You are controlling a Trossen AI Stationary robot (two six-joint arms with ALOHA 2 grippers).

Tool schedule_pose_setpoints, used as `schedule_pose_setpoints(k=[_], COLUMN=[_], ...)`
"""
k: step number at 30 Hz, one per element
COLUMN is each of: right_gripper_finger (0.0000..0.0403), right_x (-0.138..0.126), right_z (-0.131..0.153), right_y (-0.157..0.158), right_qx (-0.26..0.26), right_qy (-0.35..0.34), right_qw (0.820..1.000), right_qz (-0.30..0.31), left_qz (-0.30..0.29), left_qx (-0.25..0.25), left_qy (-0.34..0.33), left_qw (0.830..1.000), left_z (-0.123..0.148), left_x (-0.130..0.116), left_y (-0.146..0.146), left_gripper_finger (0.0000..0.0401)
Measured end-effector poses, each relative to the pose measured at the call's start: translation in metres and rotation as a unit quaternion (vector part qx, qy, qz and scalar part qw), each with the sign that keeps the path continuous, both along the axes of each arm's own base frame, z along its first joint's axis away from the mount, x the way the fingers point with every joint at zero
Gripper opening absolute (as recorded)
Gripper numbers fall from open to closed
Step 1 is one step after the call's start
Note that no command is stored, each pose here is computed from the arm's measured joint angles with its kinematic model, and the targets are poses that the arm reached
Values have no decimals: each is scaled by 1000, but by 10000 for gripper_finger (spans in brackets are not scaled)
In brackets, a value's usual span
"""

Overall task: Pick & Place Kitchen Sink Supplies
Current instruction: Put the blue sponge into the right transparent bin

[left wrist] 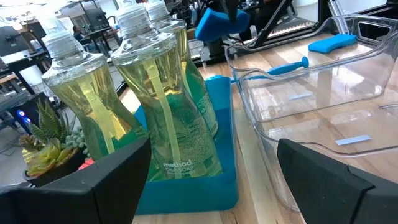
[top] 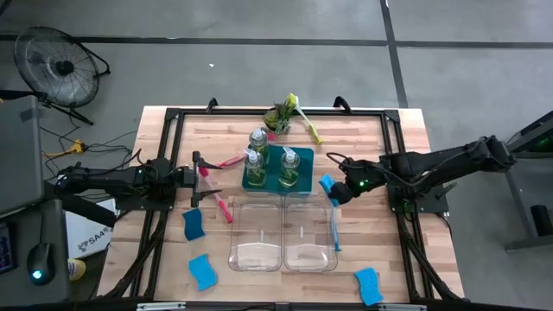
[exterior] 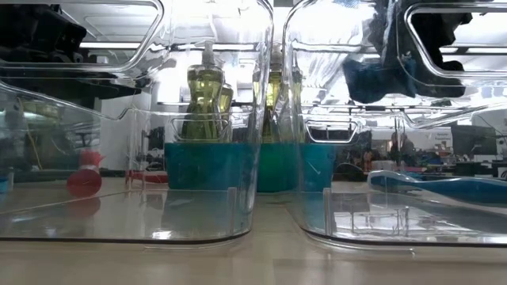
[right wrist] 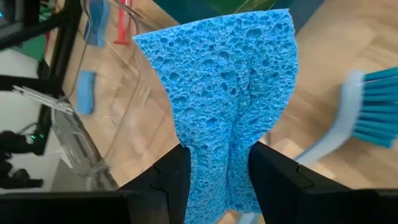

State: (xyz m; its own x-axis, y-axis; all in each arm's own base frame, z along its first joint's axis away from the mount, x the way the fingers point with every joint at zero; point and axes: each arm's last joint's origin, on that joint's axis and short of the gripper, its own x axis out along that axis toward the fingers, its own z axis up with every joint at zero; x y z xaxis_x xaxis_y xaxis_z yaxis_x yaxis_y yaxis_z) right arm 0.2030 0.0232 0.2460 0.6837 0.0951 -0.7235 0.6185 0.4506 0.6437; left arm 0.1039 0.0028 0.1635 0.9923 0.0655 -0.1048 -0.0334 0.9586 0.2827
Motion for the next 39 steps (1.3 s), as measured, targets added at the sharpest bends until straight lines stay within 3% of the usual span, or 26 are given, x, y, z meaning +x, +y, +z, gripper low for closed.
schedule_pose_setpoints(k=[11,23,27,32,39], right_gripper_finger=[144,144,144,144,144], right_x=[22,66,82,103,131], right_z=[-17,-8,-11,-20,-41], right_y=[23,53,61,66,69], right_qx=[58,64,39,-23,-83], right_qy=[25,71,124,171,188], right_qw=[996,994,992,980,948], right_qz=[-58,-49,-8,96,244], left_qz=[0,0,0,0,0], left_qx=[0,0,0,0,0], left_qy=[0,0,0,0,0], left_qw=[1000,1000,1000,1000,1000], left_z=[0,0,0,0,0], left_x=[0,0,0,0,0], left_y=[0,0,0,0,0], left_gripper_finger=[344,344,344,344,344])
